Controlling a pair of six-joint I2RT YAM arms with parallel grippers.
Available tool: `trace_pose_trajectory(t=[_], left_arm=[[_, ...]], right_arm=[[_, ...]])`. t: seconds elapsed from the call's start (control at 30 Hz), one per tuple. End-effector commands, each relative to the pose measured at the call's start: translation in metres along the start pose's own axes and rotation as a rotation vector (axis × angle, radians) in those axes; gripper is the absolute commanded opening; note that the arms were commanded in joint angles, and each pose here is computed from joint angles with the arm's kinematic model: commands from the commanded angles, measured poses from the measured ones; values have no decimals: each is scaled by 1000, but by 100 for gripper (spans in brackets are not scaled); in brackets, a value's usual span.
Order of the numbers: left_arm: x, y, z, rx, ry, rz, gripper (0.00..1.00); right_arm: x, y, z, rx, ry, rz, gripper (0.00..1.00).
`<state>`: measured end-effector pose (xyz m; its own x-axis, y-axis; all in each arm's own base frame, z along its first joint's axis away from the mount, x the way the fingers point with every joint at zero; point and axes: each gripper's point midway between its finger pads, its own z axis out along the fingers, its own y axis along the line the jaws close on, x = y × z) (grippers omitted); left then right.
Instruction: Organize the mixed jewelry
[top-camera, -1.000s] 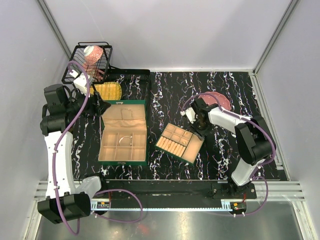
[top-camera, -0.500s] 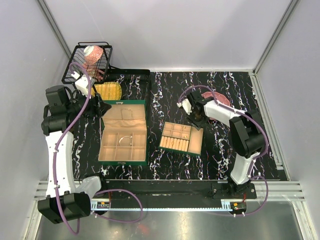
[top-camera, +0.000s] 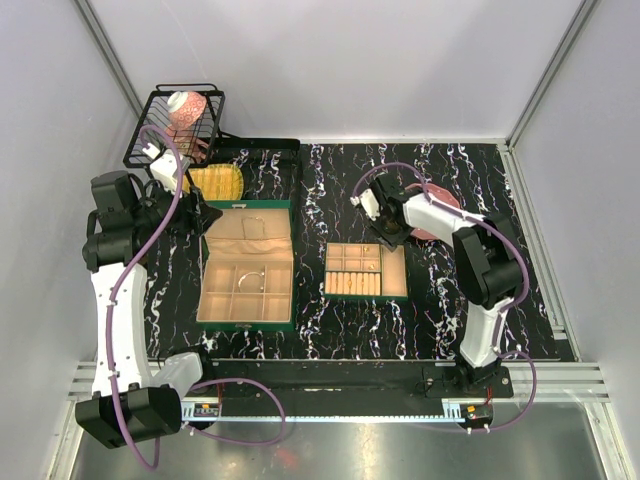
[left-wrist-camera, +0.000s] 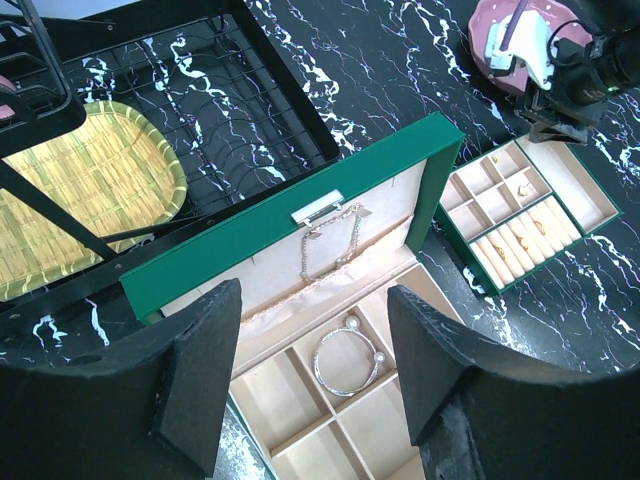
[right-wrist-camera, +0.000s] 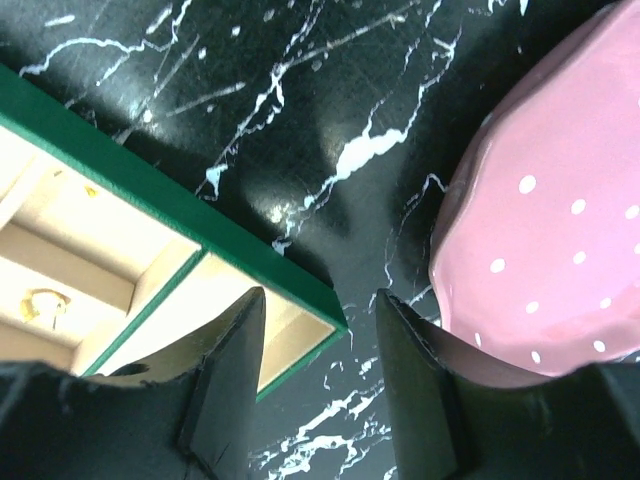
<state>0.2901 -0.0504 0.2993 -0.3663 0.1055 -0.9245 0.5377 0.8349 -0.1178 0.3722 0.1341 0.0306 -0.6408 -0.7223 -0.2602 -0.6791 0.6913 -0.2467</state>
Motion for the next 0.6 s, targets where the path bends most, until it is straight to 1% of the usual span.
trace_pose_trajectory(t=[0.0,0.07,0.23,0.43,0.57], left_arm=[[-11,1,-4,-12,-42,51,63],[-10,1,-3,-11,-39,52,63],[-12,0,-4,-4,-46,55,63],[-10,-3,-3,9,-48,45,63],[-5,1,-5,-28,-42,57,63]], right_arm=[[-10,-14,-42,52,-75,55,55],[-3,-11,-56,47,-74,82,56],[23,5,-64,9,-35,140,59],[39,25,-51,-72,21,193,59],[46,32,-36,-118,46,228,59]])
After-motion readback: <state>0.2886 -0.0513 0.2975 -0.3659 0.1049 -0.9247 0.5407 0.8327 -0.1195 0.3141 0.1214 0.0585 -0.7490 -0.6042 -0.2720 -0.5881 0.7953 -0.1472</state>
